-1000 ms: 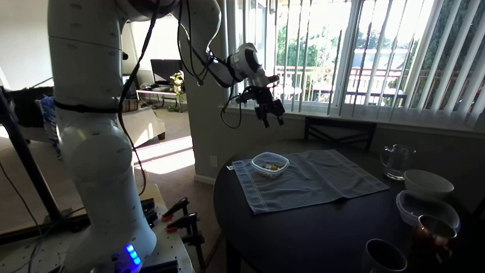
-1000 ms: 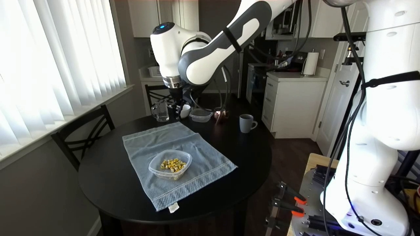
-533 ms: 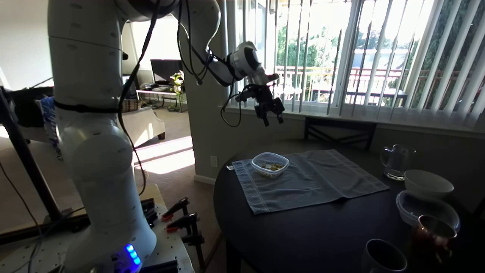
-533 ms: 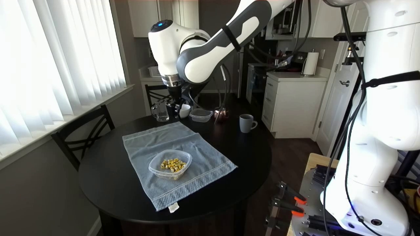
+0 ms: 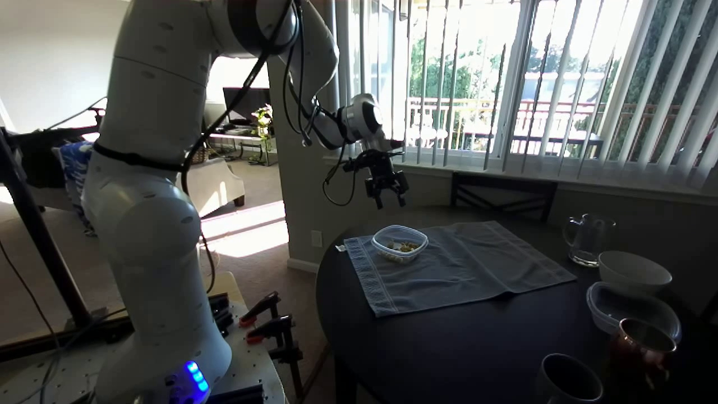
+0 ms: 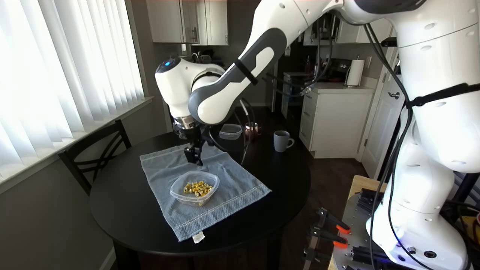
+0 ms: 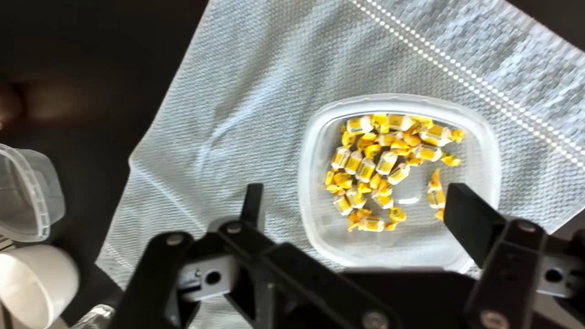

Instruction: Pour the candy onto the blue towel.

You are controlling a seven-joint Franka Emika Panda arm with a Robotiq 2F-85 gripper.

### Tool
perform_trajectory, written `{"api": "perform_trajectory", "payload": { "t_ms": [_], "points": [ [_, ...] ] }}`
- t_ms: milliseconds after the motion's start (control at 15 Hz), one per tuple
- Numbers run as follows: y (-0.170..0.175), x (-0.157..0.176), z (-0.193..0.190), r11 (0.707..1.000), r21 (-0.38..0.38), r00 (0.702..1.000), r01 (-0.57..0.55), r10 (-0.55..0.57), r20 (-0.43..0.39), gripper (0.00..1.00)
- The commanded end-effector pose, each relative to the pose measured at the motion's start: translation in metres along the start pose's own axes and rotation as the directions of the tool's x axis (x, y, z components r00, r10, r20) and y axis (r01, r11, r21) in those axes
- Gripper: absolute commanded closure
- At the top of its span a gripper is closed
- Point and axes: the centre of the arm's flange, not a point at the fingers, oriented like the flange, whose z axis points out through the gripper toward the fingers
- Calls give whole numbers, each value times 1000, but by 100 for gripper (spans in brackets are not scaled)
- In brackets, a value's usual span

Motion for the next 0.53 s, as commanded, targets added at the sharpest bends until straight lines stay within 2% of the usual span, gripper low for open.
{"api": "perform_trajectory", "payload": {
  "t_ms": [0, 200, 467],
  "points": [
    [-26, 23, 19, 989, 77, 991, 126, -129, 34, 0],
    [-50, 29, 31, 972, 129, 978, 198, -205, 45, 0],
    [-84, 50, 52, 966, 150, 974, 211, -220, 50, 0]
  ]
}}
